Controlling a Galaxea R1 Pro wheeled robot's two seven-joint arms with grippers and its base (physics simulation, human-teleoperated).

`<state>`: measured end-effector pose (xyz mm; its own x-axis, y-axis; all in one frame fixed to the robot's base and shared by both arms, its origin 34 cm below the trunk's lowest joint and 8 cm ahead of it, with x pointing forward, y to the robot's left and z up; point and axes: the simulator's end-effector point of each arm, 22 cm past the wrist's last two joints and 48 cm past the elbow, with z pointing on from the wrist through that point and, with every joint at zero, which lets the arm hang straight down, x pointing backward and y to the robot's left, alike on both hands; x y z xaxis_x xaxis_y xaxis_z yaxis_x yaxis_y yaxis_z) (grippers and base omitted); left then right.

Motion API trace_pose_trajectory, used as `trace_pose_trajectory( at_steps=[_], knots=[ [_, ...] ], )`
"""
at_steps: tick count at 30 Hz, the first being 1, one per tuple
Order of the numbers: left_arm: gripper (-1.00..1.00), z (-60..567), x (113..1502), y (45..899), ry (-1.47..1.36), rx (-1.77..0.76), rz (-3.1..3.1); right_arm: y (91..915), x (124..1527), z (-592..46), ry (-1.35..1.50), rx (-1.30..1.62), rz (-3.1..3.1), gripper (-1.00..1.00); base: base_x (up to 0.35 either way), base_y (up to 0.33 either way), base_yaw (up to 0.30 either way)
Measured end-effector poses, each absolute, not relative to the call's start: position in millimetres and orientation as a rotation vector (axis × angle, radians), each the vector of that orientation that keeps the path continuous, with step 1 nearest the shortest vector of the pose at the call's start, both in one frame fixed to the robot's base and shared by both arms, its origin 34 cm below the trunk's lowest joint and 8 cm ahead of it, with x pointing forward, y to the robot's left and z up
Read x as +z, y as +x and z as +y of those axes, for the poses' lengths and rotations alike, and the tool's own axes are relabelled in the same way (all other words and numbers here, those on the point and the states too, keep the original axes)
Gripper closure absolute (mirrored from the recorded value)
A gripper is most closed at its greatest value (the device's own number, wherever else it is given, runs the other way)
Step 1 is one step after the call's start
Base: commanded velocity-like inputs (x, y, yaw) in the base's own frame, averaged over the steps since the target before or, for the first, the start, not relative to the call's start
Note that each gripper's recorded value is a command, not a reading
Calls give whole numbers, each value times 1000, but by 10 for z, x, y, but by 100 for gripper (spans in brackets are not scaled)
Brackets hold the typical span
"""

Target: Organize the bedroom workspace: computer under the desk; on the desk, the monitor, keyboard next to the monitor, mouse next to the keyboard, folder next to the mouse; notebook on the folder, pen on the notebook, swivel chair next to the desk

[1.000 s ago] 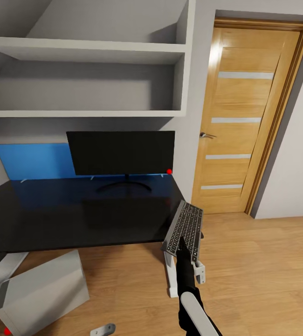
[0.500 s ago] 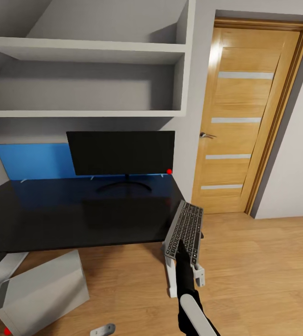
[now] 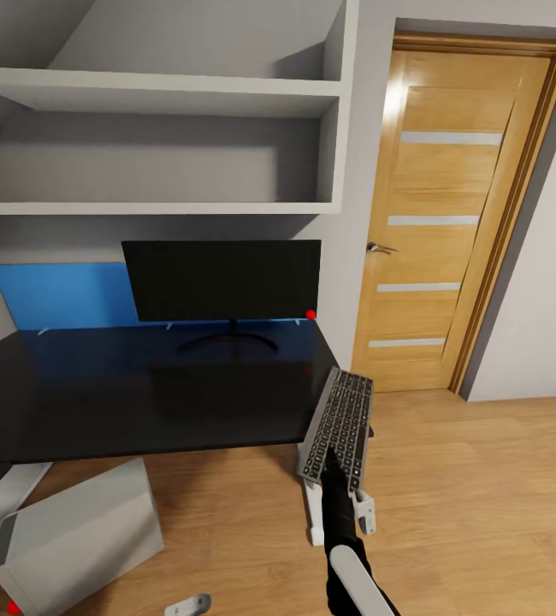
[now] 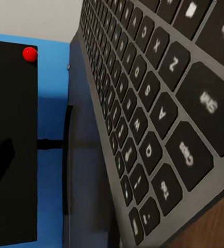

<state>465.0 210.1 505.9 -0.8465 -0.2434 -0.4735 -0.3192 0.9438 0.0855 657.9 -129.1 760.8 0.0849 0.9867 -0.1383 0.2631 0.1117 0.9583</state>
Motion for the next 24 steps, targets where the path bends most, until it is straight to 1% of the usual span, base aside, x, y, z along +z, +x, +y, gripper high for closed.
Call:
trace_pose_trajectory(
  at_steps=[24],
  knots=[
    [-100, 2097, 5059, 4650, -403, 221, 2627, 6500, 7301, -1235, 1386, 876, 1470, -100, 0, 0, 0]
  ],
)
